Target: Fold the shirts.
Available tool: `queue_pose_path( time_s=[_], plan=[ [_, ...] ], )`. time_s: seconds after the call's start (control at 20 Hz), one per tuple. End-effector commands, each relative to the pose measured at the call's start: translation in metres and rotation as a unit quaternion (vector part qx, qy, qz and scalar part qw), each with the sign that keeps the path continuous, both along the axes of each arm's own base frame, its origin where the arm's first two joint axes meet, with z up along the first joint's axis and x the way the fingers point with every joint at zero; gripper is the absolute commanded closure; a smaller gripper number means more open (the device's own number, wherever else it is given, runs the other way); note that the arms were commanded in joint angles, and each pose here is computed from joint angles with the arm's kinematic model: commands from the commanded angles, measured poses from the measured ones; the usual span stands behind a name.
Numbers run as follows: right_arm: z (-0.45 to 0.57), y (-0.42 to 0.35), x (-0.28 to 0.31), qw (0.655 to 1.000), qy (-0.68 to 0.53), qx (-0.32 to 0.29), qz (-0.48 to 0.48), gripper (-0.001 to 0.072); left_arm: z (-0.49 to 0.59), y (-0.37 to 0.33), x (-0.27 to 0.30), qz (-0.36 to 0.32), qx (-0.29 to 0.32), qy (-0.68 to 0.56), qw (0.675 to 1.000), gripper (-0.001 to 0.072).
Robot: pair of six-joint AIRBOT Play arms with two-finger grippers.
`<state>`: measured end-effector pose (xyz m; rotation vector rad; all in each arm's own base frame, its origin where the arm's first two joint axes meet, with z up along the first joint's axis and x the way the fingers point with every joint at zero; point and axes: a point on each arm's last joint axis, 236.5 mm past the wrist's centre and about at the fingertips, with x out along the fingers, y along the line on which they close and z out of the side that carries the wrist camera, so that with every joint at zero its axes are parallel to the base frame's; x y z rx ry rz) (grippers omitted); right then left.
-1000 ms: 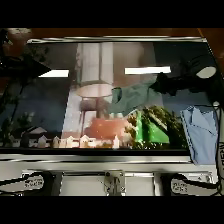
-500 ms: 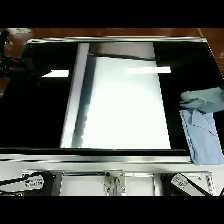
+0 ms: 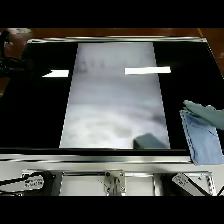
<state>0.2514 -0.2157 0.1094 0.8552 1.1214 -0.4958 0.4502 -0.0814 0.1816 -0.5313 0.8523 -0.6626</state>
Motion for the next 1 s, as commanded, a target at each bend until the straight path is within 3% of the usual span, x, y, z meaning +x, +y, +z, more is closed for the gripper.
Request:
queue_pose_path(
  time_s=[0.0, 0.35, 0.5, 0.55, 0.6, 0.65, 0.7, 0.85, 0.95],
  plan=[
    [-0.027, -0.007, -0.073, 0.988, 0.152, -0.016, -0.009, 0.0652, 0.0, -0.001, 0.0, -0.001, 0.0, 0.0, 1.0, 0.0671],
    [-0.114, 0.022, -0.121, 0.973, 0.232, 0.017, -0.008, 0.0652, 0.0, -0.014, -0.003, -0.015, 0.0, 0.0, 1.0, 0.0671],
    [-0.134, 0.013, -0.14, 0.963, 0.267, -0.008, -0.019, 0.0652, 0.0, -0.015, -0.003, -0.017, 0.0, 0.0, 1.0, 0.0671],
    [-0.136, 0.004, -0.139, 0.964, 0.265, -0.028, -0.022, 0.0613, 0.0, -0.016, -0.003, -0.017, 0.0, 0.0, 1.0, 0.0671],
    [-0.135, -0.005, -0.137, 0.964, 0.26, -0.046, -0.027, 0.0432, 0.0, -0.017, -0.003, -0.016, -0.002, 0.003, 1.0, 0.0671],
    [-0.135, -0.01, -0.133, 0.966, 0.253, -0.056, -0.027, 0.0114, 0.0, -0.017, -0.003, -0.016, -0.003, 0.004, 1.0, 0.0671],
    [-0.133, -0.013, -0.132, 0.966, 0.25, -0.061, -0.024, 0.0035, 0.0, -0.017, -0.003, -0.016, -0.003, 0.004, 1.0, 0.0671],
    [-0.111, -0.029, -0.116, 0.971, 0.221, -0.09, -0.023, 0.0035, 0.0, -0.019, -0.003, -0.017, -0.002, 0.002, 1.0, 0.0671],
    [-0.074, -0.037, -0.074, 0.984, 0.138, -0.11, -0.001, 0.0036, -0.003, -0.025, -0.005, -0.025, 0.009, 0.004, 1.0, 0.0673]
  ],
)
